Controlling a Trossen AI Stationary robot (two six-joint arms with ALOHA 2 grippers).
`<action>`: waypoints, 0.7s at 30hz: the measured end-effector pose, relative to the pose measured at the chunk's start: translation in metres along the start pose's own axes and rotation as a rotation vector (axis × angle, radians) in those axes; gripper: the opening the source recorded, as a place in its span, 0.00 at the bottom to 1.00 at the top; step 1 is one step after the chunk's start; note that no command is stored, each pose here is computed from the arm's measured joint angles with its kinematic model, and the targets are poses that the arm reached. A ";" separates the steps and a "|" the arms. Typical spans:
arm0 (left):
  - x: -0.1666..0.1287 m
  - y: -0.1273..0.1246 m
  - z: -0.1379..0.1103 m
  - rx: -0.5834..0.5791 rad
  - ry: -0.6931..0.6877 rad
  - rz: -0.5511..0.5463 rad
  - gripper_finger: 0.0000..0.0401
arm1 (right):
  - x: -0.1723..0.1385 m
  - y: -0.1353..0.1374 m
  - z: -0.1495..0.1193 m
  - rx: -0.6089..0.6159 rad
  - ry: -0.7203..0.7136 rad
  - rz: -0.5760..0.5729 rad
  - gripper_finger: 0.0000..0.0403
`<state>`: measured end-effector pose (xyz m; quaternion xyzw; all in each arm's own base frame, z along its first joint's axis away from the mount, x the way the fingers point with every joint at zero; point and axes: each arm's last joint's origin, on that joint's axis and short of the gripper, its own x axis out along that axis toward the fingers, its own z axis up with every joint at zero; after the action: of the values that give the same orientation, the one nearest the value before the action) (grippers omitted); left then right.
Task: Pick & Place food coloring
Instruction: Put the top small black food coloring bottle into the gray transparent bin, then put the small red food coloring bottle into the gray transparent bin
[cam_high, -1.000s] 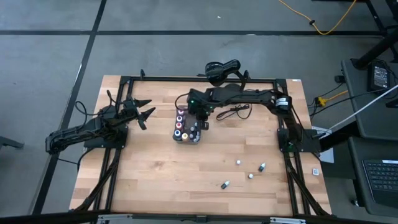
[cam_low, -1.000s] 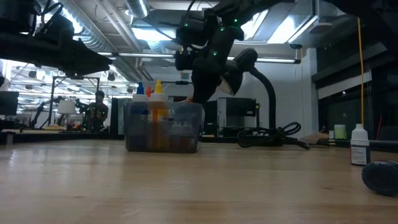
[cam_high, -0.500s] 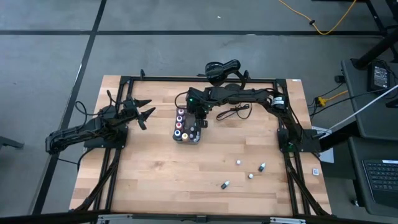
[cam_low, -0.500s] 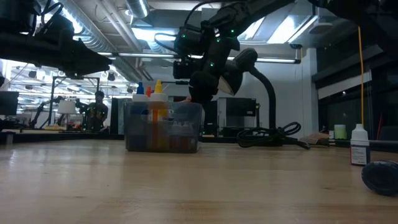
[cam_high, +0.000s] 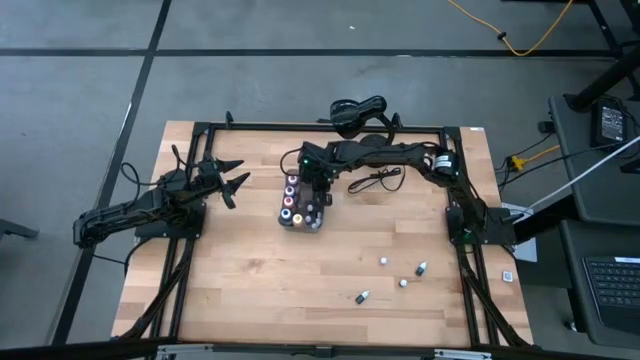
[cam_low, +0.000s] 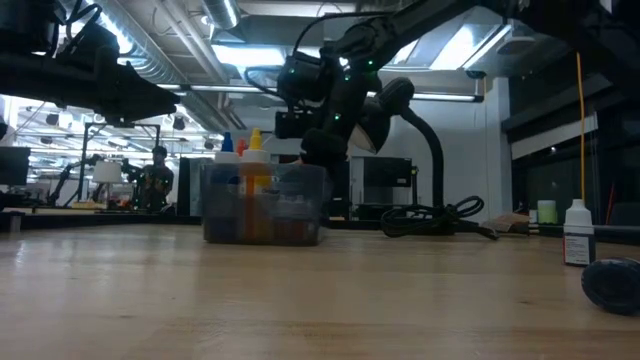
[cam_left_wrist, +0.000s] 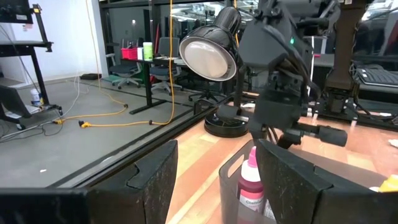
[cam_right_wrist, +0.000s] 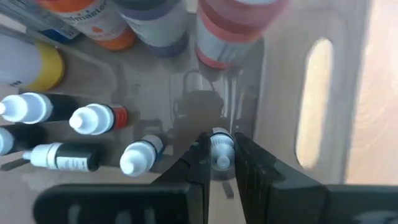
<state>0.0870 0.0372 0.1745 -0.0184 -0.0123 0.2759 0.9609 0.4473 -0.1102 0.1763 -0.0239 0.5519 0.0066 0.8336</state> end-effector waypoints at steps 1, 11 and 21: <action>0.000 0.000 0.000 0.000 0.000 0.000 0.53 | 0.001 0.000 0.000 0.000 0.004 0.002 0.14; 0.000 0.000 0.000 0.000 0.000 0.000 0.53 | 0.001 -0.002 -0.002 0.013 0.018 0.004 0.22; 0.000 0.000 0.000 0.000 0.000 0.000 0.53 | -0.014 -0.005 0.006 0.012 0.009 -0.009 0.34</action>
<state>0.0870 0.0372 0.1745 -0.0184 -0.0123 0.2759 0.9609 0.4479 -0.1142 0.1914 -0.0214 0.5556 -0.0004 0.8312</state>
